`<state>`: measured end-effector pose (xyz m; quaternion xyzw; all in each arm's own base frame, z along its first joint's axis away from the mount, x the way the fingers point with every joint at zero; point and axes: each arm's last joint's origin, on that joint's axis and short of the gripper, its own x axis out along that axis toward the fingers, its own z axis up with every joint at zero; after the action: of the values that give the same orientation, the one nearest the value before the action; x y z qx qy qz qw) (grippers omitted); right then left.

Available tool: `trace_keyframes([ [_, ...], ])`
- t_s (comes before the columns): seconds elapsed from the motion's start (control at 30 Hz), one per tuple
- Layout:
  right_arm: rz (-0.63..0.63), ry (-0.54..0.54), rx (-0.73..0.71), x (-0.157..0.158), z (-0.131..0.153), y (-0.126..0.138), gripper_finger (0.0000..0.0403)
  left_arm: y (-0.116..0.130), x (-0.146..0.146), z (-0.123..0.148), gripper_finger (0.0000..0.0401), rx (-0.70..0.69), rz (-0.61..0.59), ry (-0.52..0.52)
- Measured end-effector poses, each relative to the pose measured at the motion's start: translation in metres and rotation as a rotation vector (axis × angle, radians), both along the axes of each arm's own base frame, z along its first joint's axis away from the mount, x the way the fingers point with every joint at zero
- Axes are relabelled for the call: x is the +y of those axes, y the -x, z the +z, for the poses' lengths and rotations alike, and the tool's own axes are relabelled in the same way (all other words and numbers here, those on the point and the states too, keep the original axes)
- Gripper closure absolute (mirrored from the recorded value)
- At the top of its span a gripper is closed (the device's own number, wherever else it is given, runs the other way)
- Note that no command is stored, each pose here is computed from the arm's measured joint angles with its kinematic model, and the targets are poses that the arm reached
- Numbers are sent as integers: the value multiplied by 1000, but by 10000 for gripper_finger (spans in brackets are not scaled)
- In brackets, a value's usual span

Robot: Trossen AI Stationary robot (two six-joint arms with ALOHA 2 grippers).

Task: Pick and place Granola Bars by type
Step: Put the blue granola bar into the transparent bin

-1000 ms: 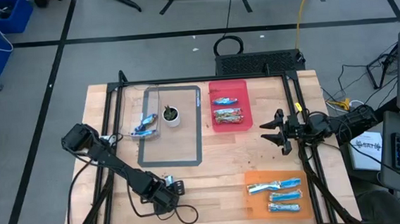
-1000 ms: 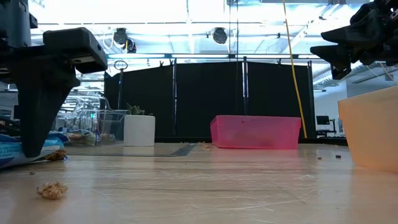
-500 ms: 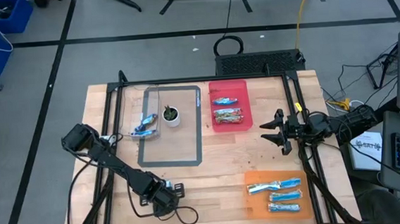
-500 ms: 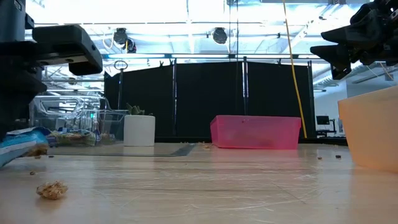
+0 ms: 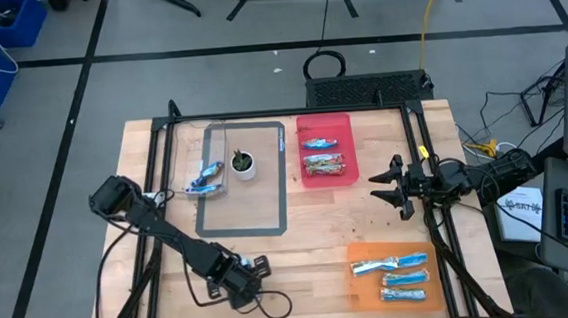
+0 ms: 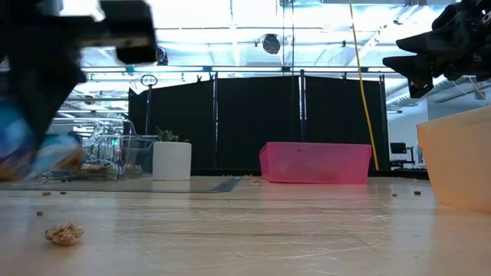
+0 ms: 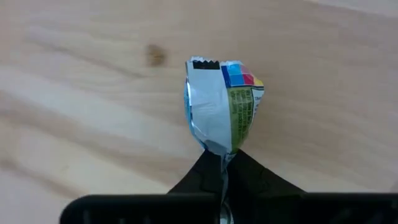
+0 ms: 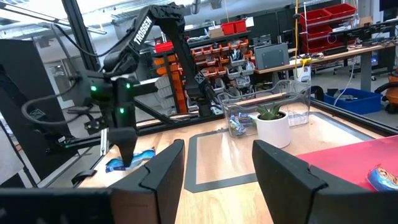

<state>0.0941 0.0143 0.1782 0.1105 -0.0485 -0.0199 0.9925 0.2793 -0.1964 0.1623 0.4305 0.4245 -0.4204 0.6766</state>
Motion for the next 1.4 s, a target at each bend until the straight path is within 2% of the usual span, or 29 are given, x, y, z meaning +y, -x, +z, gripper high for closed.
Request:
trace_keyframes([
  [0.17, 1, 0, 0, 0, 0, 0, 220, -19, 1, 30, 394, -39, 110, 12],
  [0.37, 1, 0, 0, 0, 0, 0, 220, -46, 15, 84, 395, -96, 276, 30],
  [0.57, 0, 0, 0, 0, 0, 0, 220, -68, 41, 142, 396, -219, 471, 56],
  [0.77, 0, 0, 0, 0, 0, 0, 220, -82, 79, 193, 396, -352, 700, 79],
  [1.03, 1, 0, 0, 0, 0, 0, 220, -82, 140, 237, 396, -430, 998, 60],
  [1.2, 0, 0, 0, 0, 0, 0, 220, -74, 179, 249, 396, -439, 1186, -3],
  [1.4, 0, 0, 0, 0, 0, 0, 220, -57, 232, 259, 397, -424, 1494, -28],
])
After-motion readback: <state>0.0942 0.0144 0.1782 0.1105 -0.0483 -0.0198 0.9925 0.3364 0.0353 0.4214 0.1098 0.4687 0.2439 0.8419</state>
